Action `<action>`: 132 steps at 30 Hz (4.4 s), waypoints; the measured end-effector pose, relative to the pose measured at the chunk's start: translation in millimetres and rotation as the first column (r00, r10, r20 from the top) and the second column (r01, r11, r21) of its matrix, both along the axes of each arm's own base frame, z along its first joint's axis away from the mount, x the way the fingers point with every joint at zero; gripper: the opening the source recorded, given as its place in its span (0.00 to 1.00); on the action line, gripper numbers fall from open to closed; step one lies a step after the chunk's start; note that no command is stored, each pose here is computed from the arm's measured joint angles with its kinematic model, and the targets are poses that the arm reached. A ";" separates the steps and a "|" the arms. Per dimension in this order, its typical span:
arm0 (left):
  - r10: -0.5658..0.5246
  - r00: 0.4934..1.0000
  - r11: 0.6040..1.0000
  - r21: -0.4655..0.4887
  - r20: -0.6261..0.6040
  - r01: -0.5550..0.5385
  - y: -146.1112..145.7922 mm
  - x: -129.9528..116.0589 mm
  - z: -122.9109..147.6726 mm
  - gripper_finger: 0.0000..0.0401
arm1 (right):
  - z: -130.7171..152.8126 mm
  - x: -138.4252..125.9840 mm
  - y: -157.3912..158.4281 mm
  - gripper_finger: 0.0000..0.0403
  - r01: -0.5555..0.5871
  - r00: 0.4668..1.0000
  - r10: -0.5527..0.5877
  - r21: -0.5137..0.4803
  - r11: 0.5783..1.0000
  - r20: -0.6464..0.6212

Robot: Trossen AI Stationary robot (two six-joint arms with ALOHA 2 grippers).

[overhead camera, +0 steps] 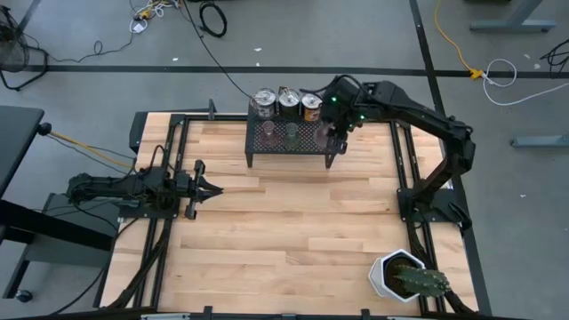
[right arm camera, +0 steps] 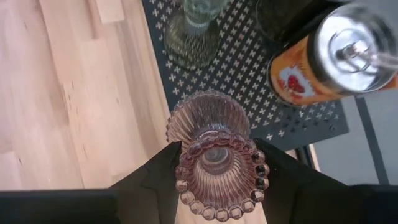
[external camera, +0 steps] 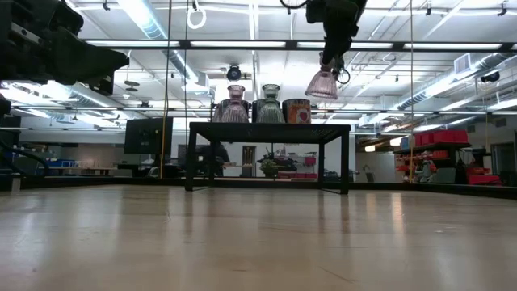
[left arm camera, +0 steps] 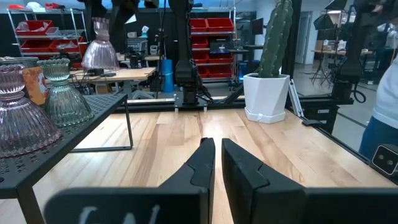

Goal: Pick & Place candle stick holders
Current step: Put the pink vase candle holder on the shelf

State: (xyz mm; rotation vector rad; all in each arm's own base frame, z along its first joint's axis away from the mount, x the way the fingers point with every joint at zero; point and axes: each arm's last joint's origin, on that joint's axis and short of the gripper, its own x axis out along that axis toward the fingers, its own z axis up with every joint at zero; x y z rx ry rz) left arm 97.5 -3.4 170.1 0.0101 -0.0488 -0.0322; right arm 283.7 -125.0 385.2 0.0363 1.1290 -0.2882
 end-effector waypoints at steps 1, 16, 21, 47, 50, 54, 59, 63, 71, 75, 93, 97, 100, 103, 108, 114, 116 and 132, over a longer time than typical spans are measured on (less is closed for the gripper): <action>0.000 1.000 1.000 0.000 0.000 0.000 0.0 0.0 0.0 0.09 | 2.6 -0.2 0.1 0.41 0.000 1.000 0.000 -0.004 1.000 0.008; 0.000 1.000 1.000 0.000 0.000 0.000 0.0 0.0 0.0 0.09 | -13.0 18.4 -8.1 0.41 0.001 0.999 0.000 0.022 1.000 -0.053; 0.000 1.000 1.000 0.000 0.000 0.000 0.0 0.0 0.0 0.09 | -27.4 29.6 -13.0 0.41 -0.021 0.995 0.024 0.030 0.999 -0.098; -0.001 1.000 1.000 0.000 0.000 0.001 0.0 0.0 0.0 0.09 | -46.5 42.4 -36.4 0.41 0.002 0.995 0.000 0.024 1.000 -0.101; 0.000 1.000 1.000 0.000 0.000 0.000 0.0 0.0 0.0 0.09 | -46.5 41.1 -38.9 0.41 0.014 0.995 -0.011 0.029 0.999 -0.098; 0.000 1.000 1.000 0.000 0.000 0.000 0.0 0.0 0.0 0.09 | -46.4 40.5 -40.7 0.41 0.013 0.997 -0.008 0.063 0.998 -0.078; 0.000 1.000 1.000 0.000 0.000 0.000 0.0 0.0 0.0 0.09 | -46.5 41.5 -40.9 0.41 0.010 0.998 -0.005 0.065 0.998 -0.069; 0.000 1.000 1.000 0.000 0.000 0.000 0.0 0.0 0.0 0.09 | -50.9 43.7 -42.8 0.41 0.012 0.997 -0.006 0.074 0.997 -0.081; 0.000 1.000 1.000 0.000 0.000 0.000 0.0 0.0 0.0 0.09 | -51.7 44.2 -43.4 0.41 0.012 0.997 -0.006 0.074 0.997 -0.081; 0.000 1.000 1.000 0.000 0.000 0.000 0.0 0.0 0.0 0.09 | -51.8 44.0 -43.9 0.43 0.014 0.997 -0.008 0.075 0.997 -0.081; -0.001 1.000 1.000 0.000 0.000 0.001 0.0 0.0 0.0 0.09 | -51.6 45.3 -44.6 0.55 -0.005 0.997 0.009 0.062 0.998 -0.072; 0.000 1.000 1.000 0.000 0.000 0.000 0.0 0.0 0.0 0.09 | -51.5 45.4 -44.7 0.57 -0.005 0.997 0.009 0.062 0.998 -0.071; 0.000 1.000 1.000 0.000 0.000 0.000 0.0 0.0 0.0 0.09 | -51.5 45.4 -44.7 0.58 -0.005 0.997 0.009 0.062 0.998 -0.071; 0.000 1.000 1.000 0.000 0.000 0.000 0.0 0.0 0.0 0.09 | -51.5 45.5 -44.7 0.59 -0.005 0.998 0.009 0.061 0.998 -0.070; 0.000 1.000 1.000 0.000 0.000 0.000 0.0 0.0 0.0 0.09 | -51.0 45.2 -44.6 0.62 -0.005 0.998 0.009 0.061 0.998 -0.069; 0.000 1.000 1.000 0.000 0.000 0.000 0.0 0.0 0.0 0.09 | -46.7 43.7 -43.6 0.69 -0.013 0.999 0.015 0.065 0.998 -0.043; 0.000 1.000 1.000 0.000 0.000 0.000 0.0 0.0 0.0 0.09 | -45.8 42.9 -43.4 0.72 -0.012 0.999 0.015 0.064 0.998 -0.042; 0.000 1.000 1.000 0.000 0.000 0.000 0.0 0.0 0.0 0.09 | -12.9 20.2 -31.4 0.80 -0.017 0.999 0.016 0.027 0.999 0.042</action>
